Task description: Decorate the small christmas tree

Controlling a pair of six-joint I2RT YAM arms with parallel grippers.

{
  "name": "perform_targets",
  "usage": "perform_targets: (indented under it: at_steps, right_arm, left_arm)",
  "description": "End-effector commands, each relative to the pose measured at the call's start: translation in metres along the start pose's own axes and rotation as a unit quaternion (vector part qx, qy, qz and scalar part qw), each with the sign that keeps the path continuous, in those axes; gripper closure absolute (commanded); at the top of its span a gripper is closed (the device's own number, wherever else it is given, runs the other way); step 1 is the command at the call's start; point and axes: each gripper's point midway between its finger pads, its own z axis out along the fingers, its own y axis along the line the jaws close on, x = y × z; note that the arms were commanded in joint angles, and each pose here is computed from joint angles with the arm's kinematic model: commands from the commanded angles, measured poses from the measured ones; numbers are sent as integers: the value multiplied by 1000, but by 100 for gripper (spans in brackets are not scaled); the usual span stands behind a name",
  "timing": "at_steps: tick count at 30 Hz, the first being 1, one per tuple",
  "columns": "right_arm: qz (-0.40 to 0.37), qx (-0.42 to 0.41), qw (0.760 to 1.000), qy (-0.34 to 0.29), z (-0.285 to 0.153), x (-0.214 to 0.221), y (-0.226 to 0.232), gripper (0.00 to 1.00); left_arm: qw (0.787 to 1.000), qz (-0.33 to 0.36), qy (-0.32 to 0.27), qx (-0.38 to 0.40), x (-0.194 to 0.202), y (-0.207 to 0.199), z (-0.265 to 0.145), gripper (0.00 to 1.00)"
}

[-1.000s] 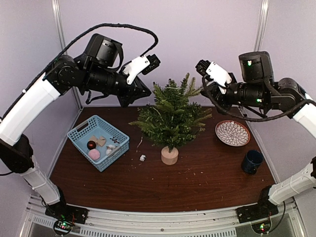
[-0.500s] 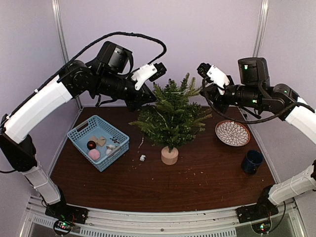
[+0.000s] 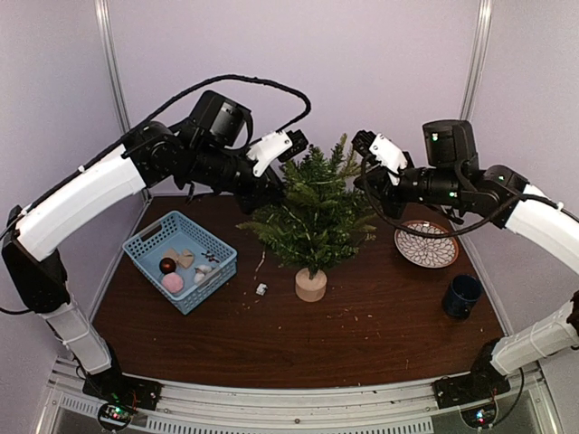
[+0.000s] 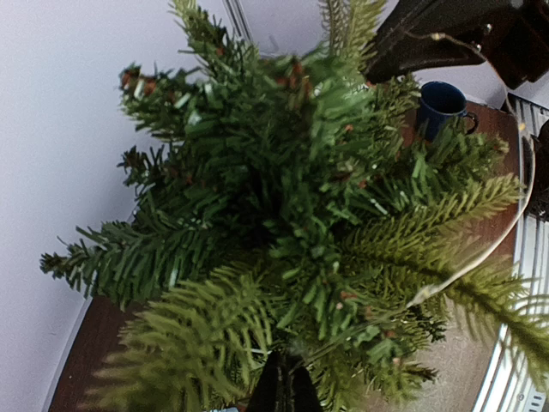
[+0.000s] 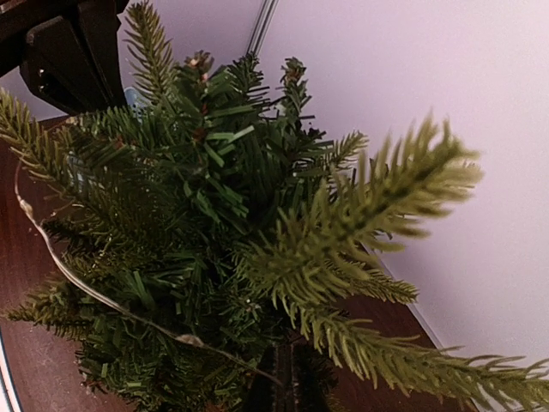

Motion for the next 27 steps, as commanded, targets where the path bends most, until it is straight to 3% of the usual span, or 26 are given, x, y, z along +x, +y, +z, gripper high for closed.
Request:
perform_targets:
  at_steps: [1, 13, 27]
  right_arm:
    - [19, 3, 999, -36, 1, -12, -8, 100]
    - [64, -26, 996, -59, 11, -6, -15, 100]
    - [81, -64, 994, -37, 32, 27, 2, 100]
  left_arm:
    - [999, -14, -31, 1, -8, 7, 3, 100]
    - [999, -20, -29, 1, 2, 11, 5, 100]
    - [999, -31, -14, 4, 21, 13, 25, 100]
